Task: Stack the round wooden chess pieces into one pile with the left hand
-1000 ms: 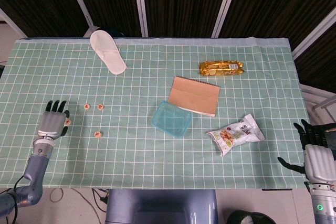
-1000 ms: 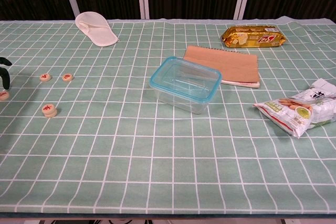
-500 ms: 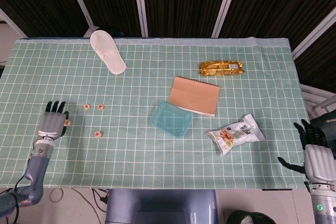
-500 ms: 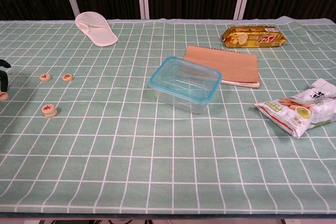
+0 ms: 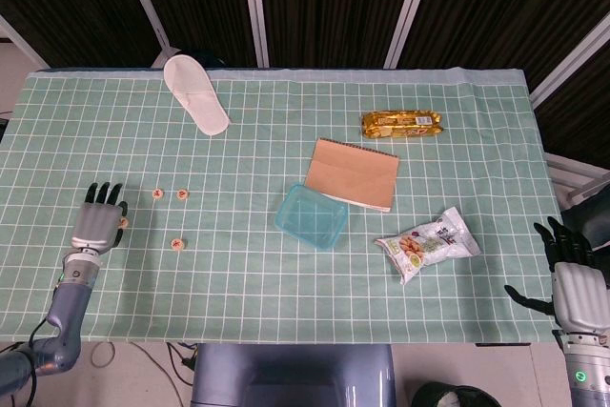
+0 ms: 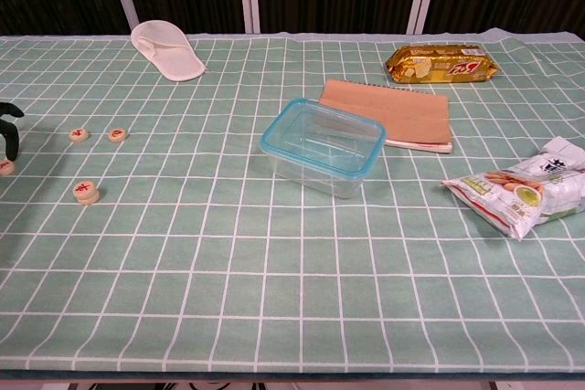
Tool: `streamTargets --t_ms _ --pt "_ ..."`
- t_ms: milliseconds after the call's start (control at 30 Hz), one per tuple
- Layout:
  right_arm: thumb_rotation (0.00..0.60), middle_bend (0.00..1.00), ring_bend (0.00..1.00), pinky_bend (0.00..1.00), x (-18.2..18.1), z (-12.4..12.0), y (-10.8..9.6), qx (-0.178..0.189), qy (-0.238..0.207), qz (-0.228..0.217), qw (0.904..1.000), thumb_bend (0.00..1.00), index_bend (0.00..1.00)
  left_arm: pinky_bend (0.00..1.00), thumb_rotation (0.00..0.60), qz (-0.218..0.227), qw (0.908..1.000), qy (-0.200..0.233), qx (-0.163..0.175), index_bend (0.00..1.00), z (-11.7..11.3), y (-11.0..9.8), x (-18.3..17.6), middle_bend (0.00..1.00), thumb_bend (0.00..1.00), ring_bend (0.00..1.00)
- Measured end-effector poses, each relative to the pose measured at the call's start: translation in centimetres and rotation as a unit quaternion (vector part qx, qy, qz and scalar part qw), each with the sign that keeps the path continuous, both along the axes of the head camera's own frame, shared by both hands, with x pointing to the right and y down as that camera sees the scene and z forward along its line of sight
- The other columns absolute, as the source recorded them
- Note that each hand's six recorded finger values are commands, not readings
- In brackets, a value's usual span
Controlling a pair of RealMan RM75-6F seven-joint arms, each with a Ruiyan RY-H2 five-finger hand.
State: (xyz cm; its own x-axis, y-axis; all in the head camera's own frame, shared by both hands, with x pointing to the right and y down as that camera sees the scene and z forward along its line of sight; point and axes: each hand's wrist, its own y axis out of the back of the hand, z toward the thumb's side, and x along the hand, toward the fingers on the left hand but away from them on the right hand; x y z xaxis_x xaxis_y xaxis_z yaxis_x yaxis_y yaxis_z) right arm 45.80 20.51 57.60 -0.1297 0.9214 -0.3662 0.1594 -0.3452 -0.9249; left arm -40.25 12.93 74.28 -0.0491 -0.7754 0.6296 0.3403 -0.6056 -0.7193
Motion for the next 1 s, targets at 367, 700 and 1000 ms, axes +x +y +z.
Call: streamTargets --t_ms 367,700,1000 --pt "0.600 0.00 0.06 0.00 0.0 0.0 0.0 0.000 -0.001 0.000 1.0000 0.20 0.11 0.06 0.600 0.003 1.0000 -0.001 0.000 0.45 0.0 0.0 0.3 0.07 0.35 0.00" --pt "0.600 0.00 0.06 0.00 0.0 0.0 0.0 0.000 -0.001 0.002 1.0000 0.20 0.11 0.07 0.600 0.002 1.0000 -0.007 -0.004 0.47 0.1 0.1 0.0 0.08 0.36 0.00" --pt "0.600 0.00 0.06 0.00 -0.1 0.0 -0.1 0.001 -0.003 0.001 1.0000 0.21 0.11 0.07 0.600 0.008 0.9998 0.013 0.009 0.47 -1.2 -0.1 0.9 0.08 0.36 0.00"
